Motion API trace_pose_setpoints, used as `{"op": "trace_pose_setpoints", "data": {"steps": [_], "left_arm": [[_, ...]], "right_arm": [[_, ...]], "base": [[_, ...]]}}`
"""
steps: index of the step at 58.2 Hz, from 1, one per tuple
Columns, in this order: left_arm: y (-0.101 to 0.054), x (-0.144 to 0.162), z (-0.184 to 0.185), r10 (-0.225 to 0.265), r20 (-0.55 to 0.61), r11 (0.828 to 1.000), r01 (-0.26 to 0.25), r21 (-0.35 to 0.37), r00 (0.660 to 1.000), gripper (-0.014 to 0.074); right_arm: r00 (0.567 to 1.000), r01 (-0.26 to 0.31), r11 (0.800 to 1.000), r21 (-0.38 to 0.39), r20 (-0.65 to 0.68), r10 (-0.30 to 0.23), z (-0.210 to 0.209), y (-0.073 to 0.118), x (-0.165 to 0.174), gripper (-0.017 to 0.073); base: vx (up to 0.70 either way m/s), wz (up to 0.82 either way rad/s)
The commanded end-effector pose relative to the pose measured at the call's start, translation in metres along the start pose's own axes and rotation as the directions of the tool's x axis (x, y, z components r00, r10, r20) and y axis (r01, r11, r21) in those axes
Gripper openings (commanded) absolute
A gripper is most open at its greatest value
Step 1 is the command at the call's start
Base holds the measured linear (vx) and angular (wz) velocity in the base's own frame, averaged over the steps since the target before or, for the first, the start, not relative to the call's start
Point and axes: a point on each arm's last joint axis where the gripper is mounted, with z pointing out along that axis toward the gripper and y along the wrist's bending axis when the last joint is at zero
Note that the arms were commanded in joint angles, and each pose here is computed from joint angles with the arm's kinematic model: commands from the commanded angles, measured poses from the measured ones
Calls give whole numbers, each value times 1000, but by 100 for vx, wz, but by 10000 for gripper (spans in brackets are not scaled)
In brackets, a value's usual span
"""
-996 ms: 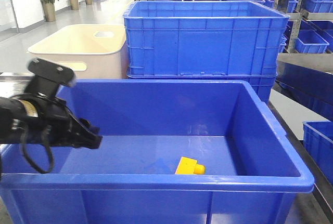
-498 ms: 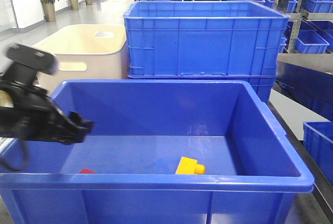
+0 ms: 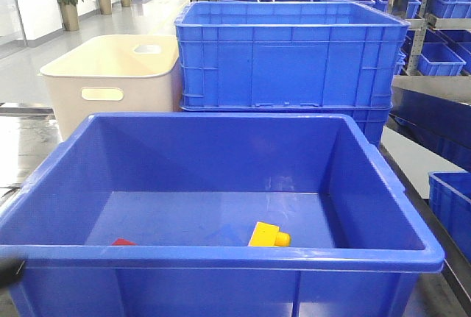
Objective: Pick red and yellow blocks into blue bin
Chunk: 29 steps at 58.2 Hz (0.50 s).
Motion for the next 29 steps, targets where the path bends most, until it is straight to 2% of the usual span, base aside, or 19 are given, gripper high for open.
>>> {"op": "trace_pose_setpoints", "data": {"steps": [1,10,18,24,29], "left_arm": [[-2,13,-16,-11,96,1000,11,1,995,572],[-5,51,-19,-13,77,1000,13,2,997,572],[-5,70,-16,-12,58,1000,12,-1,998,572],[-5,74,-13,-13,44,1000,13,0,999,554],[-5,74,-13,-14,50,1000,14,0,999,509]], "right_arm": [[996,2,1000,17,94,-3,-5,-1,-14,531],[996,2,1000,17,94,-3,-5,-1,-14,531],[996,2,1000,17,93,-3,-5,-1,-14,514],[996,2,1000,16,89,-3,-5,-1,-13,461],[997,2,1000,14,83,-3,-5,-1,-13,380]], "base": [[0,0],[0,0],[0,0],[0,0],[0,0]]}}
